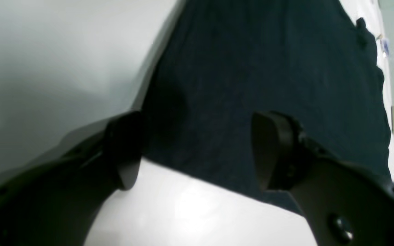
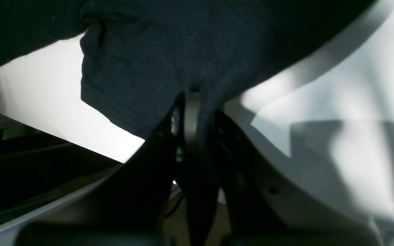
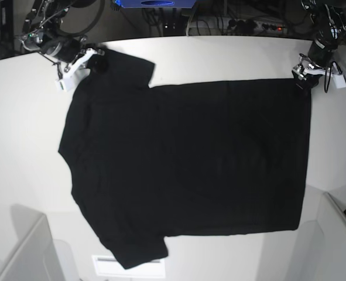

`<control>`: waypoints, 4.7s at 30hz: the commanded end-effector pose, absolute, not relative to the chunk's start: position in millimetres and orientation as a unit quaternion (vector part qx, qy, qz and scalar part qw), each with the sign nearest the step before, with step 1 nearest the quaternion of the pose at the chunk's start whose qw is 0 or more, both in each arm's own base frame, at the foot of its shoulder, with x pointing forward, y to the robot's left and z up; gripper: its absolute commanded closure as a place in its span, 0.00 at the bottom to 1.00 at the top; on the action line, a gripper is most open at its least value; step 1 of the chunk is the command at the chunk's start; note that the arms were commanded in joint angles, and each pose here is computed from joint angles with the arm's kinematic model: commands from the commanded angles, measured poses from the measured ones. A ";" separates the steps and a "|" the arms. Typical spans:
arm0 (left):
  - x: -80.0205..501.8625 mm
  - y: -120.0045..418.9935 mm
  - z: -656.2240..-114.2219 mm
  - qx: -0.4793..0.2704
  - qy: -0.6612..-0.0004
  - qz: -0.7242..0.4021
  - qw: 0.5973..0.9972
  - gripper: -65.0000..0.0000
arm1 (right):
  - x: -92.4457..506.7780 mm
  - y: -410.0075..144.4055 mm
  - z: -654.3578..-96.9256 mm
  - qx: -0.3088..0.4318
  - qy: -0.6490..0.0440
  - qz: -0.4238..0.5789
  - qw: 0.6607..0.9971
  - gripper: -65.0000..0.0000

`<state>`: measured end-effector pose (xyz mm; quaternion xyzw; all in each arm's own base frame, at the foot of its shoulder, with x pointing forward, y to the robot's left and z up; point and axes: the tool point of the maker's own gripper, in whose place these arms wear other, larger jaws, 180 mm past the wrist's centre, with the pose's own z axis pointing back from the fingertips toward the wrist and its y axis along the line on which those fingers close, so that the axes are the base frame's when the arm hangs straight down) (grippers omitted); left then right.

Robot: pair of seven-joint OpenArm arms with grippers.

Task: Fold the T-shirt properly
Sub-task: 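Grasp the shoulder corners with both grippers and lift slightly, then pull the held shoulder edge toward the robot with both grippers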

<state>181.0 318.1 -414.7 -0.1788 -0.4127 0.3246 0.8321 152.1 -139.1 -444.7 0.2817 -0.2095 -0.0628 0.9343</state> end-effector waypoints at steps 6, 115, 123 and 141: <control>180.5 319.9 -427.6 -0.180 -0.391 0.336 0.838 0.29 | 142.6 -143.4 -449.9 0.267 -0.188 -0.055 0.943 1.00; 268.6 330.0 -347.6 -0.136 -0.487 0.352 0.788 1.00 | 361.7 -155.0 -359.5 0.305 -0.299 -0.036 0.903 1.00; 280.3 334.9 -340.1 -0.114 -0.498 0.338 0.790 1.00 | 376.9 -151.3 -351.4 0.314 -0.309 -0.034 0.897 1.00; 304.6 330.9 -353.2 -0.136 -0.484 0.343 0.794 1.00 | 397.3 -130.2 -358.4 0.320 -0.306 -0.004 0.897 1.00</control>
